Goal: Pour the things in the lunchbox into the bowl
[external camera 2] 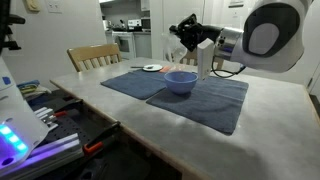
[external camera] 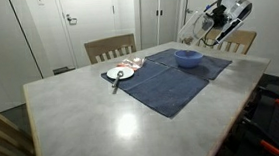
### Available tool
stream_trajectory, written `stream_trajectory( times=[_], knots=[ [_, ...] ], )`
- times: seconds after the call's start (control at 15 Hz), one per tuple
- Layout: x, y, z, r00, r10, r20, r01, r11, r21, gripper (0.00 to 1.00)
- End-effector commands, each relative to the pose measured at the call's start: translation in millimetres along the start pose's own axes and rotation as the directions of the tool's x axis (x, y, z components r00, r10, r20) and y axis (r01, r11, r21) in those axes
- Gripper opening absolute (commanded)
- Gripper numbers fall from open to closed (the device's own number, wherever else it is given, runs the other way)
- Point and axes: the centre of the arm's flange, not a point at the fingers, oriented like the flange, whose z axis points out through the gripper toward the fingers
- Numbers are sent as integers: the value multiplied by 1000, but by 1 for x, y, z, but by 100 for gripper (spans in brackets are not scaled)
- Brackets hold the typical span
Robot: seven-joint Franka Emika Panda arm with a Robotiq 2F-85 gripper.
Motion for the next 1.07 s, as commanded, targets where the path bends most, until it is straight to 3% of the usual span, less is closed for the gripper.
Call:
stream_trajectory(
  times=[0.0,1.0],
  knots=[
    [3,9,-16,999,-45,-17,46,997,67,2],
    [8,19,-24,996,-89,-19,91,979,183,2]
  ],
)
